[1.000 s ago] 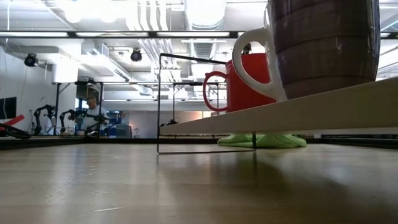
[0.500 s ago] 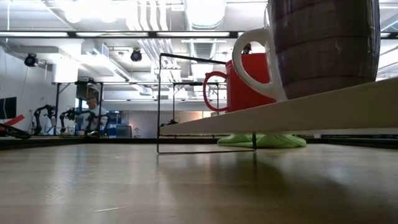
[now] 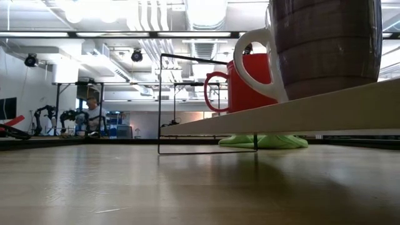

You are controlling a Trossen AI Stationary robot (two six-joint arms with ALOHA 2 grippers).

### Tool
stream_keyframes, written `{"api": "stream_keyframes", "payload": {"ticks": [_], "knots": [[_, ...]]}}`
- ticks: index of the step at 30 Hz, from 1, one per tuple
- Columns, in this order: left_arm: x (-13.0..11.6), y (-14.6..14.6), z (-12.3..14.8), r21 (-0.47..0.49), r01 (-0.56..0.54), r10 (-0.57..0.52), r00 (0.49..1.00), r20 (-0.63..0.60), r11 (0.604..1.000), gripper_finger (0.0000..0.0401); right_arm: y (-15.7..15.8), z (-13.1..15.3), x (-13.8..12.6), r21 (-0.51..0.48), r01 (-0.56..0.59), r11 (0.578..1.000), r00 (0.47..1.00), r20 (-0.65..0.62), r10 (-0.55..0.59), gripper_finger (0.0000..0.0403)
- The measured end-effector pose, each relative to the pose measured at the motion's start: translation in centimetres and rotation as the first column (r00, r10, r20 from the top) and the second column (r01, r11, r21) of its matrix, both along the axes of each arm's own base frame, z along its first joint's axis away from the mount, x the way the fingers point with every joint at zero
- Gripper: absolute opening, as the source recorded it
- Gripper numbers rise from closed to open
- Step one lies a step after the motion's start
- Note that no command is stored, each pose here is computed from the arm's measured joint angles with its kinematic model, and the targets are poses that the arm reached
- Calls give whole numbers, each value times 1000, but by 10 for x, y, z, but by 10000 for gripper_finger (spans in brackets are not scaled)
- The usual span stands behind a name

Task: Stack small to large cups/mugs on shelf
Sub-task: Return to Home Position

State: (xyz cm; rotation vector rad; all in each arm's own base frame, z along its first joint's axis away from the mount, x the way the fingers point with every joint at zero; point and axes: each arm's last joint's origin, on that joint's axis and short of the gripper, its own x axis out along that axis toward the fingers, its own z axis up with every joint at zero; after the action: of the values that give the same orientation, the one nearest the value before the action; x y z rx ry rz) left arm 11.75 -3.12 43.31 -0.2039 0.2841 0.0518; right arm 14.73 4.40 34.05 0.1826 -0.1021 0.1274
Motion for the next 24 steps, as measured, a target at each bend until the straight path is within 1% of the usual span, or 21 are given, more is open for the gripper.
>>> {"api": "stream_keyframes", "payload": {"ticks": [5, 8, 13, 17, 18, 20, 24], "knots": [[-10, 5, -32, -6, -31, 31, 998, 45, 999, 0, -7, -16, -16, 6, 10, 1000, 1000, 16, -10, 8], [-20, 8, -46, -27, -32, 35, 994, 101, 999, 0, -9, -23, -20, 9, 37, 999, 999, 17, -37, 8], [-39, 15, -69, -46, -29, 36, 987, 159, 999, 0, -11, -36, -23, -60, 64, 996, 998, 10, -63, 8], [-51, 19, -85, -71, -18, 33, 974, 222, 997, 0, -12, -46, -25, -72, 67, 995, 998, -2, -67, 8], [-53, 19, -88, -76, -10, 28, 972, 235, 997, 0, -12, -48, -25, -66, 67, 996, 998, -8, -68, 8], [-53, 18, -103, -73, 33, -17, 978, 210, 997, 0, -12, -55, -25, -46, 66, 997, 997, -25, -67, 8], [-56, 18, -121, -83, 82, -59, 965, 254, 993, 0, -12, -71, -25, -28, 63, 998, 996, -60, -64, 8]]}}
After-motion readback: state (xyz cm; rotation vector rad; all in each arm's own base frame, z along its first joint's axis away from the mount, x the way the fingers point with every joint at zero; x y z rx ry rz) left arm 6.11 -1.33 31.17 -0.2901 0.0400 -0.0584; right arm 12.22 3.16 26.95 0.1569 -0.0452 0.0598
